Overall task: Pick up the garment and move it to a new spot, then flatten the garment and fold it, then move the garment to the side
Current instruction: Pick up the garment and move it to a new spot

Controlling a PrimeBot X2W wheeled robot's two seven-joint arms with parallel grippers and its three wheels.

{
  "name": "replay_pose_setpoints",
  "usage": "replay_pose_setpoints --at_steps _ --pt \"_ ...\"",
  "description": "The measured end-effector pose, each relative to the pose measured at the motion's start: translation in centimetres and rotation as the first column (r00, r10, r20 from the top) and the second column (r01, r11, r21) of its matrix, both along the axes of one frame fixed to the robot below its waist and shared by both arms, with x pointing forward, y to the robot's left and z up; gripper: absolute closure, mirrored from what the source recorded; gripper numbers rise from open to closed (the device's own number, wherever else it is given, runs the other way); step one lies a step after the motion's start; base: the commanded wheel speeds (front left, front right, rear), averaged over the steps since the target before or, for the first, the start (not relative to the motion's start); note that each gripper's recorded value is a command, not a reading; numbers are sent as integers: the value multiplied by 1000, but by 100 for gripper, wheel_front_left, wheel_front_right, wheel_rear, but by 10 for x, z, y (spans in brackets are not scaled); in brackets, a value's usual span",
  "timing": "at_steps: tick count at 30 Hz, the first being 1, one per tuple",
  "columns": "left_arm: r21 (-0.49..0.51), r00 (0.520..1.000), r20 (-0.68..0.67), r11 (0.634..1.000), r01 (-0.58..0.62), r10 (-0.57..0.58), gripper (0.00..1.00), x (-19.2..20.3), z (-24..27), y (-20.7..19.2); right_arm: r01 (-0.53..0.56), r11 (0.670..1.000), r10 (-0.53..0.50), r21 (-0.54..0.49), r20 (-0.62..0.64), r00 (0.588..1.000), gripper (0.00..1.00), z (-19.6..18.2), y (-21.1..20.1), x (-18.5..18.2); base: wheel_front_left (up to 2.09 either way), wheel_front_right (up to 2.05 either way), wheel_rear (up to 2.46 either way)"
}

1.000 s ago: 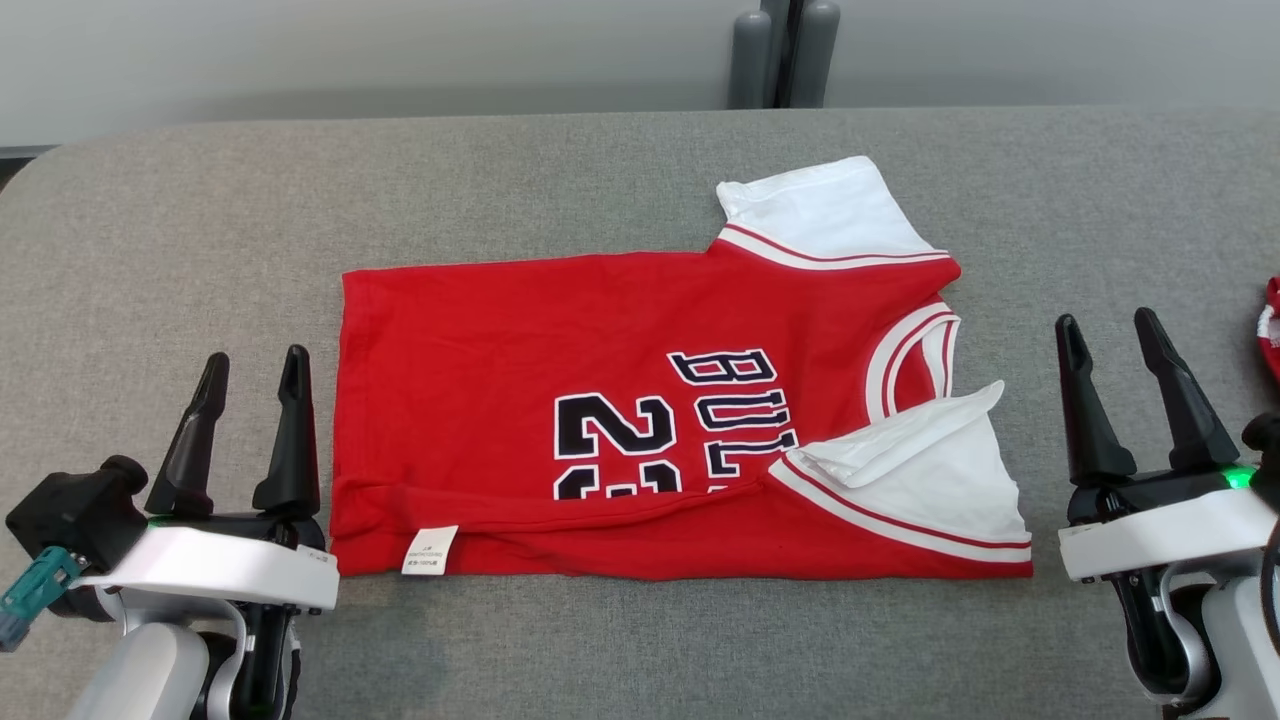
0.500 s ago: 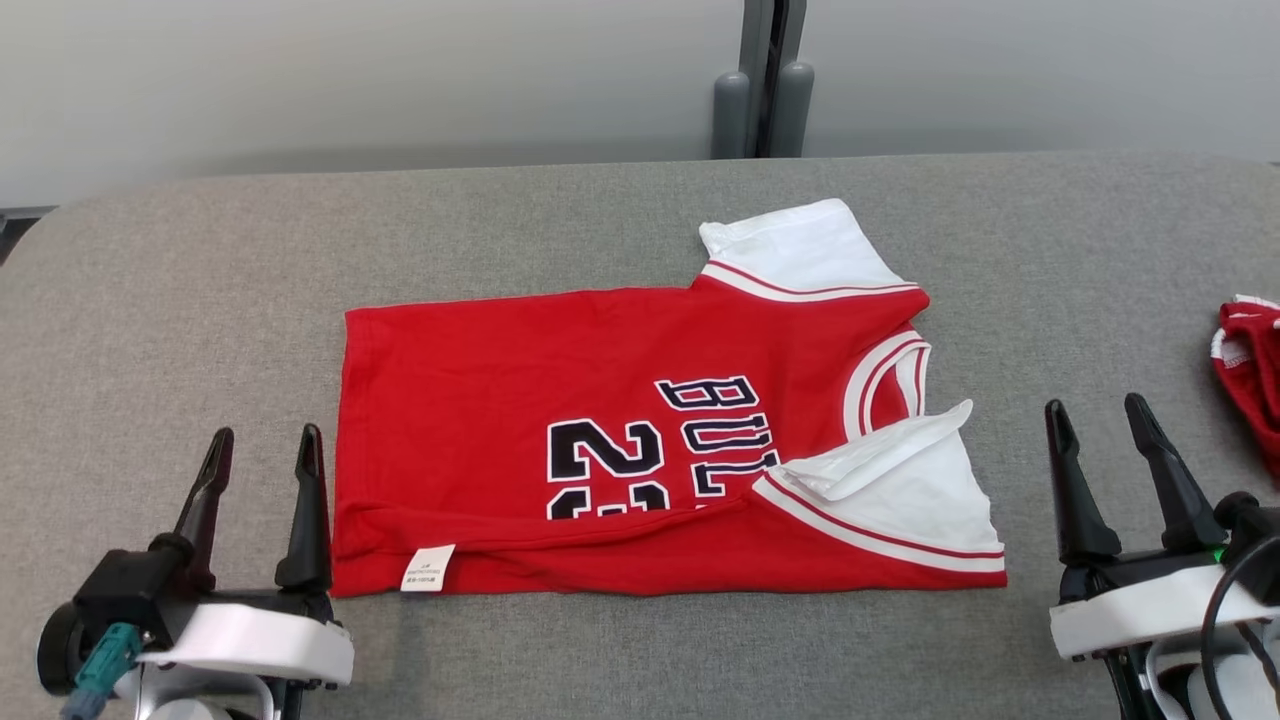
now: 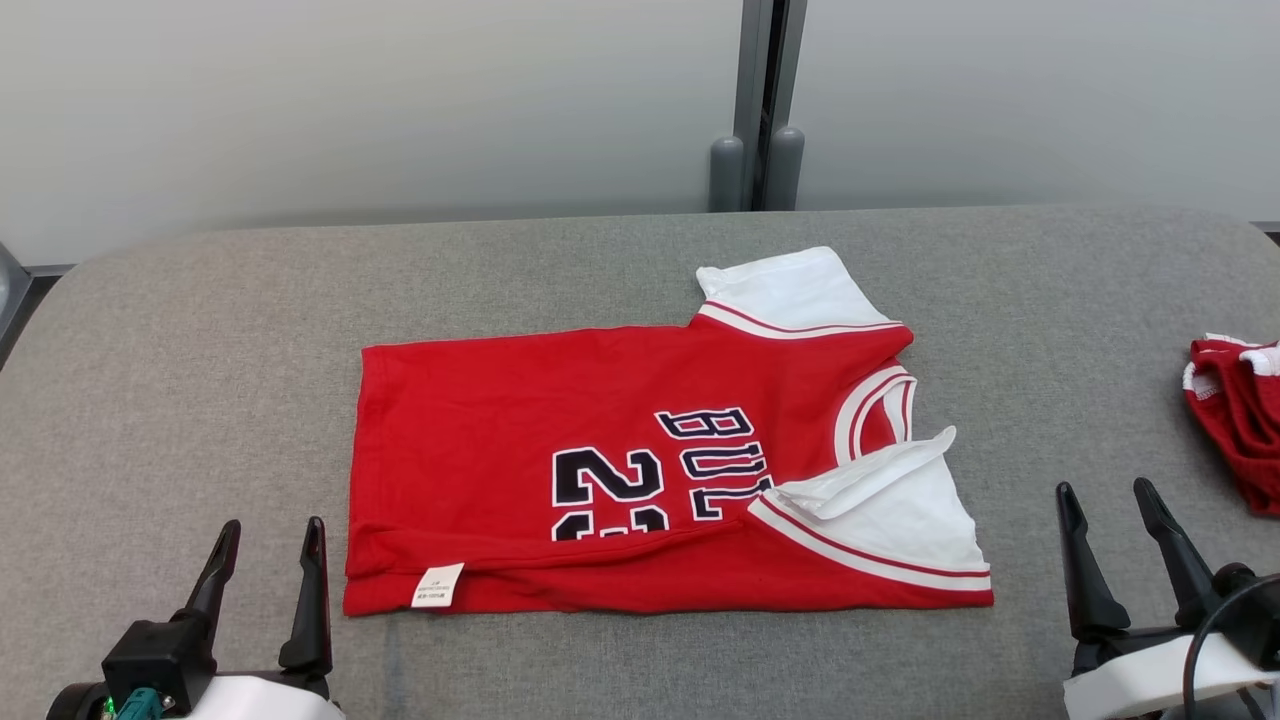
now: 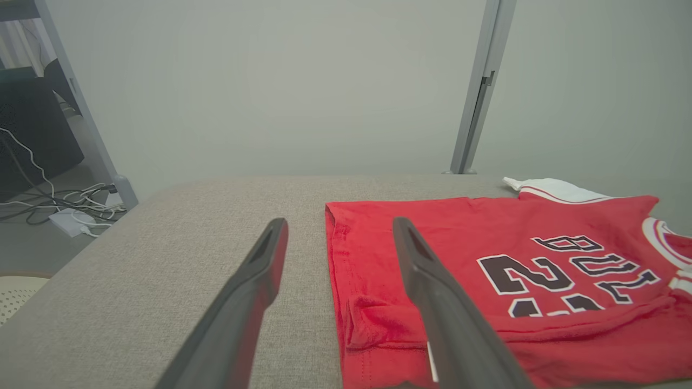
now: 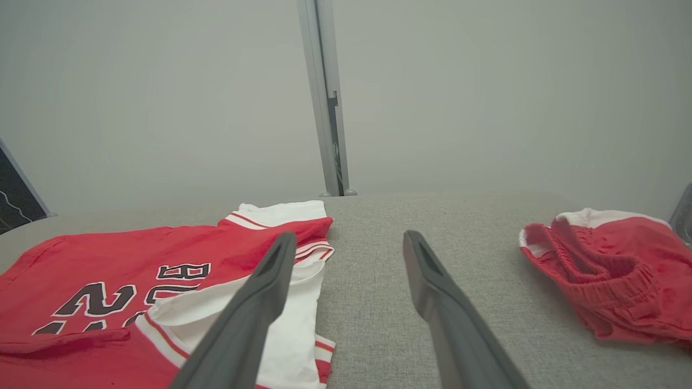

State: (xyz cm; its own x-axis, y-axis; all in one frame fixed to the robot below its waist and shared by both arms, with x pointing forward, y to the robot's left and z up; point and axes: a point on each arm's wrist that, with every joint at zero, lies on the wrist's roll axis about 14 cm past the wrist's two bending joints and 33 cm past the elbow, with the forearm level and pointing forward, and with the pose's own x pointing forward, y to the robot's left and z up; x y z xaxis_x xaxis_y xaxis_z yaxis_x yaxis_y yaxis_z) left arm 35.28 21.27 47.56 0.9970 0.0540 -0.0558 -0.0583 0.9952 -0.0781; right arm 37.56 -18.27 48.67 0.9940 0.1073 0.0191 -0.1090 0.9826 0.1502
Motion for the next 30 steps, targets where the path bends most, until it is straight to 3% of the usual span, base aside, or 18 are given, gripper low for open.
replay_pose_setpoints --at_steps 19,30 --pt "-2 999 -48 1000 13 -13 0 -4 -11 -3 -1 1000 1 -6 -41 999 0 -9 2 -2 0 0 0" --pt "-73 980 -192 997 38 -51 0 -13 -54 -16 -50 999 53 21 -180 982 0 -52 22 -3 0 0 0"
